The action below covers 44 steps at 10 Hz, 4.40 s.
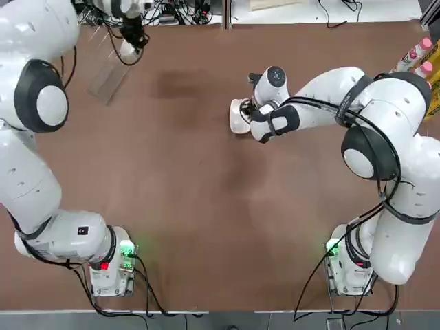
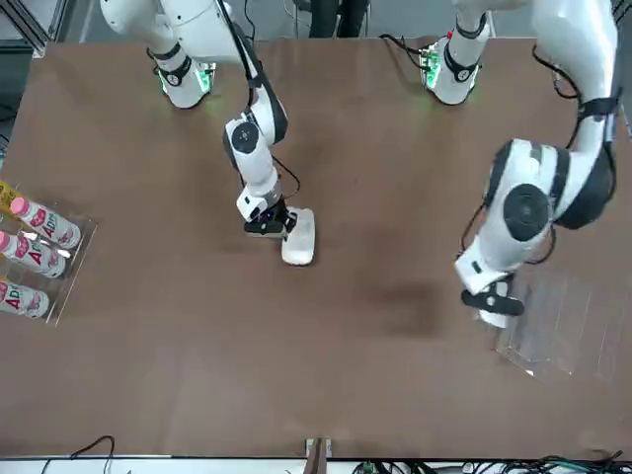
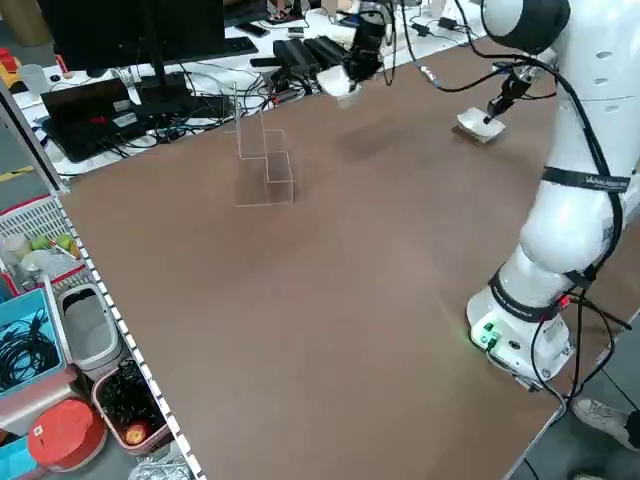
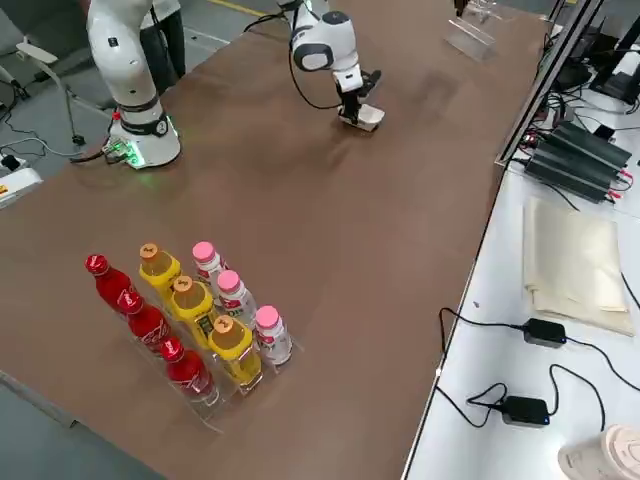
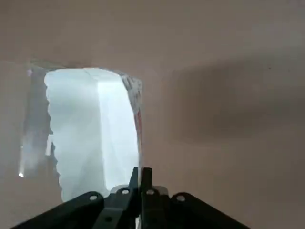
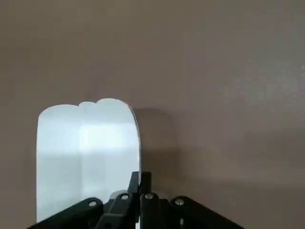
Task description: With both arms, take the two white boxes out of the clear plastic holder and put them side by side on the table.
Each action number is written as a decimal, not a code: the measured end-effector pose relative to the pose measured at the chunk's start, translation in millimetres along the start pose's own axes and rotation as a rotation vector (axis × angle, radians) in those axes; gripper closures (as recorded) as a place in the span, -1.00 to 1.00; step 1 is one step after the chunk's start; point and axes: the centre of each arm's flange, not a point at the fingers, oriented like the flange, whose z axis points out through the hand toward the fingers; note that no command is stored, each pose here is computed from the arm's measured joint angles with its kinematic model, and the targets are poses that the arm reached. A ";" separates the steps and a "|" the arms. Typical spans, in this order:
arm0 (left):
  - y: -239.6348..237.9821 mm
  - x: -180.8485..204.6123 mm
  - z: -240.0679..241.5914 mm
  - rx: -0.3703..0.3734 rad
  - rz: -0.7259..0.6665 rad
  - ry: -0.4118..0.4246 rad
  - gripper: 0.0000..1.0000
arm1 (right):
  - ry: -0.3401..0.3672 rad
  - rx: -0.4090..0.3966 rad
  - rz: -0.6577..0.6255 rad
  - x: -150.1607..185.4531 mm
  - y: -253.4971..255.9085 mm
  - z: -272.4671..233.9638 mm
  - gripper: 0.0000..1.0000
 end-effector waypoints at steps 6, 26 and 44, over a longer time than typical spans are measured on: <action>140.6 -21.2 15.3 -0.053 -0.073 -0.053 0.96 | -0.081 -0.026 0.304 101.7 27.4 -80.7 0.96; 473.3 -86.2 61.7 -0.392 -0.218 0.086 0.10 | 0.182 0.135 1.566 197.5 133.0 -33.9 0.96; -22.1 -56.4 -129.5 -0.150 -0.295 -0.002 -1.00 | 0.371 0.065 1.516 188.5 96.4 13.4 0.96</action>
